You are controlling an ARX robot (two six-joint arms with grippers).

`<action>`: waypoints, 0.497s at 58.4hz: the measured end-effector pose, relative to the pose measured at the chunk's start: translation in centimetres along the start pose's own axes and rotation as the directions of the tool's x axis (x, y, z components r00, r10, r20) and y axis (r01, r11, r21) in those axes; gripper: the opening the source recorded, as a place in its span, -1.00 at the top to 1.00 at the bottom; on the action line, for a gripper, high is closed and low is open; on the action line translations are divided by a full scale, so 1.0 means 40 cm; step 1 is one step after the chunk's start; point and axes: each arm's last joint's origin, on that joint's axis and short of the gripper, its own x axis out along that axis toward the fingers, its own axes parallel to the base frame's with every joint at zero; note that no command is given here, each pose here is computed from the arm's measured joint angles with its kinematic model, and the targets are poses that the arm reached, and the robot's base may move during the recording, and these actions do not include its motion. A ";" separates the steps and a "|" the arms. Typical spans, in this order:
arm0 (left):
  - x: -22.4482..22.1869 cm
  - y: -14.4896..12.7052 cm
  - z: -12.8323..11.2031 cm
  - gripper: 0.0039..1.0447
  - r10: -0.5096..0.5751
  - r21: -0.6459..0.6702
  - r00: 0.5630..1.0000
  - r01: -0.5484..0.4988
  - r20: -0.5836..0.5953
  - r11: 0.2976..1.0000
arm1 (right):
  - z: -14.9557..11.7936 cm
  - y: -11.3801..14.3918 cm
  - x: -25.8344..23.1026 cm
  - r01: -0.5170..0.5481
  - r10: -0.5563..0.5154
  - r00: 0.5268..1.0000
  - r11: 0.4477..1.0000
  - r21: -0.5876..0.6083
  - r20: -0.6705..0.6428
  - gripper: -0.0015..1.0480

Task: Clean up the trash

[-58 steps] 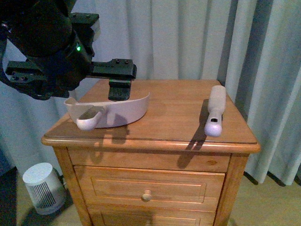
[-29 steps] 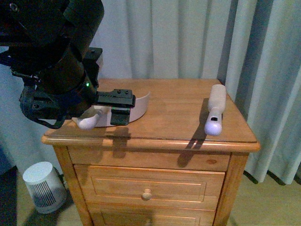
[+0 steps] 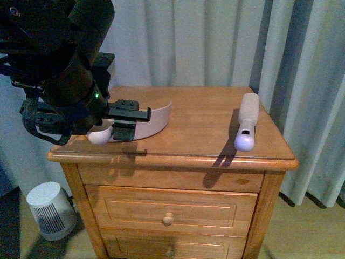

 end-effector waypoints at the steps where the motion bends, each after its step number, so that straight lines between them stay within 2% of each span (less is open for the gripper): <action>1: 0.000 0.000 0.000 0.05 0.000 0.001 1.000 0.000 0.002 1.000 | 0.000 0.000 0.000 0.000 0.000 1.000 1.000 0.000 0.000 -0.86; 5: 0.002 0.000 -0.001 0.36 -0.001 0.006 1.000 0.001 0.011 1.000 | 0.000 0.000 0.000 0.000 0.000 1.000 1.000 0.000 0.000 -0.86; 7: 0.003 0.000 -0.003 0.44 -0.001 0.007 1.000 0.001 0.014 1.000 | 0.000 0.000 0.000 0.000 0.000 1.000 1.000 0.000 0.000 -0.86; 21: -0.002 0.010 -0.011 0.46 -0.002 0.009 0.999 0.001 0.053 1.000 | 0.000 0.000 0.000 0.000 0.000 1.000 1.000 0.000 0.000 -0.86; 29: -0.044 0.024 -0.002 0.47 -0.013 0.024 0.985 0.009 0.170 1.000 | 0.000 0.000 0.000 0.000 0.000 1.000 1.000 0.000 0.000 -0.86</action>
